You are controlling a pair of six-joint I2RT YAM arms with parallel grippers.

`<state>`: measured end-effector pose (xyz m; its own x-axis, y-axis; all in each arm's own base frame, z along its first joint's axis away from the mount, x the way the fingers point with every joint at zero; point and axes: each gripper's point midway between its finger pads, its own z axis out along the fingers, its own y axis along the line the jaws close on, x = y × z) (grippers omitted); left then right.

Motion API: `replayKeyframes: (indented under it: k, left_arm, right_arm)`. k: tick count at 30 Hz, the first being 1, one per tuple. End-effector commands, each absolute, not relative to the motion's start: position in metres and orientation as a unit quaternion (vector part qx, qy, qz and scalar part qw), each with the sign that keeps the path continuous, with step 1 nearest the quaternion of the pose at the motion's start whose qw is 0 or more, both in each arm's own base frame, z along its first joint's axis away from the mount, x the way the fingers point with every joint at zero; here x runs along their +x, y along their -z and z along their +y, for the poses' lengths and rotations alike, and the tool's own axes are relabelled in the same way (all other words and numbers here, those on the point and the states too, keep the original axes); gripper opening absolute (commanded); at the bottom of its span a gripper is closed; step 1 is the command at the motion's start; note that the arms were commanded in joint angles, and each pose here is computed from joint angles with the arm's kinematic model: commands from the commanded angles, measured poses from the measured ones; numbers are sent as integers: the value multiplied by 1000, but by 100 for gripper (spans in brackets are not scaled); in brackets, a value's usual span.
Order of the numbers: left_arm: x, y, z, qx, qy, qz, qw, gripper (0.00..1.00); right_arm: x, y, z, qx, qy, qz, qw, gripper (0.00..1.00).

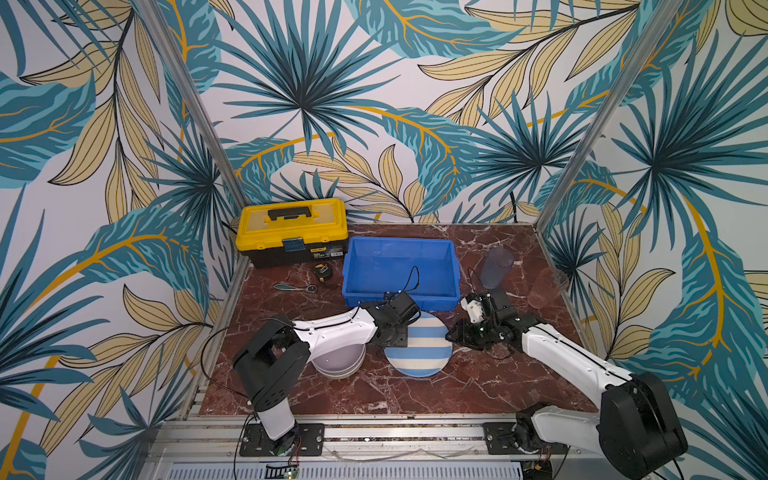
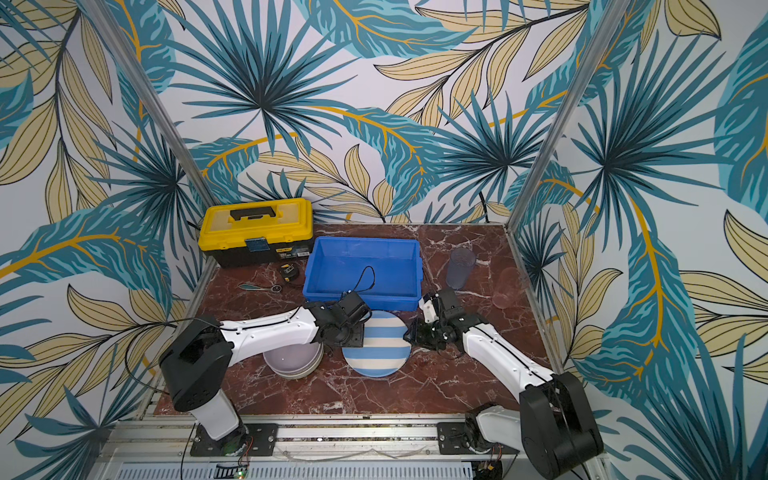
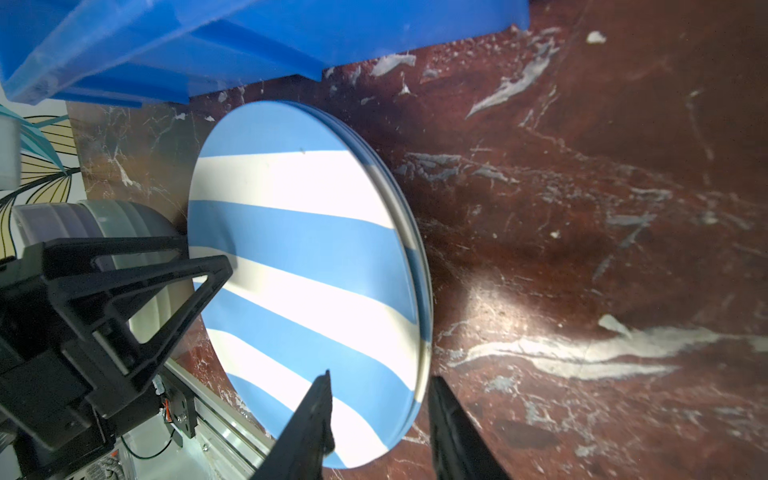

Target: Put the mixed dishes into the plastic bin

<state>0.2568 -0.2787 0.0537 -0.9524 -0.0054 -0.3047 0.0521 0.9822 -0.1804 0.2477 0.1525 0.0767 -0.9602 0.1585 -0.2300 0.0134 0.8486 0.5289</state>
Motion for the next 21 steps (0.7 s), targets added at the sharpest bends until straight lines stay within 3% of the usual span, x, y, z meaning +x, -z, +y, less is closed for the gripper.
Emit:
replayKeyframes:
  k: [1, 21]
  left_arm:
    - [261, -64, -288, 22, 106, 980, 165, 62]
    - [259, -61, -290, 30, 104, 981, 162, 62]
  right_arm:
    - [241, -66, 151, 39, -258, 959, 115, 41]
    - [238, -53, 164, 30, -277, 956, 94, 37]
